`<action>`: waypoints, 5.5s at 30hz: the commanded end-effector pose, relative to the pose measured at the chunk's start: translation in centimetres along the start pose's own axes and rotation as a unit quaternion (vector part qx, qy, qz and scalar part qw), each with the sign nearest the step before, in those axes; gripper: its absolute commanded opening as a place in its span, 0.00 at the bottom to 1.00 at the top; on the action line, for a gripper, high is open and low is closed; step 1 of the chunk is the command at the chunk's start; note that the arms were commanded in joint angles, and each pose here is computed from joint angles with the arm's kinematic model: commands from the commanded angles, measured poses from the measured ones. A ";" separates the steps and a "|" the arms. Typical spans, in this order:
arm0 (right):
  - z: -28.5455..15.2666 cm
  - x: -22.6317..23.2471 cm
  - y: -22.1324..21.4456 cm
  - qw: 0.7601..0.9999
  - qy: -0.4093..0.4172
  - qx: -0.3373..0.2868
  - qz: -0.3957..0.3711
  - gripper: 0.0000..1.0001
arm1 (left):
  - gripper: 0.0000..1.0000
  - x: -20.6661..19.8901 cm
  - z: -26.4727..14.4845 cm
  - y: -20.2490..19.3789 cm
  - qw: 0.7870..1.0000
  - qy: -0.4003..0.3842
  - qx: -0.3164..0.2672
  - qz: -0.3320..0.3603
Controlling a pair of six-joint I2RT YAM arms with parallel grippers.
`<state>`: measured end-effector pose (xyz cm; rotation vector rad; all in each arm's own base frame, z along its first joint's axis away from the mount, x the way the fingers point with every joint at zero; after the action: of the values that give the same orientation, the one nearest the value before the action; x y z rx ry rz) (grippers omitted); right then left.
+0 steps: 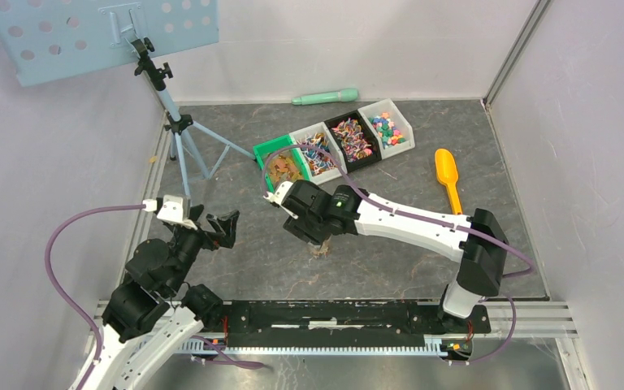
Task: Pack the candies
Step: Close the bottle lid on the packing bottle.
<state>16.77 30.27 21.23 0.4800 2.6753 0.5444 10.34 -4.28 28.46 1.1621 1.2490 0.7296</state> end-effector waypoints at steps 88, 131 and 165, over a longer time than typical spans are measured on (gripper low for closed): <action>-0.1 -3.7 -6.3 0.919 0.086 -0.334 0.193 0.42 | 0.52 -9.2 10.8 -12.3 0.896 -0.207 0.346 -0.186; 0.6 -1.6 -6.6 0.872 0.224 -0.367 0.234 0.23 | 0.47 -7.9 10.9 -14.7 0.891 -0.141 0.393 -0.176; -0.7 -1.9 -4.2 0.904 0.053 -0.410 -0.109 0.96 | 0.63 -7.7 10.4 -9.7 0.904 -0.128 0.375 -0.159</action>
<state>16.29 23.68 18.63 0.0005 2.3126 1.5050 16.77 -17.34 20.52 1.5523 1.4750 -0.2263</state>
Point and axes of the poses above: each gripper's point midway between its finger pads, its own z axis out along the fingers, its own x axis along the line the jaws close on, y = z × x, the point moved 8 cm from there along -z, back along the fingers, and after that the axes turned 10 degrees about -z, right-handed, at the moved point
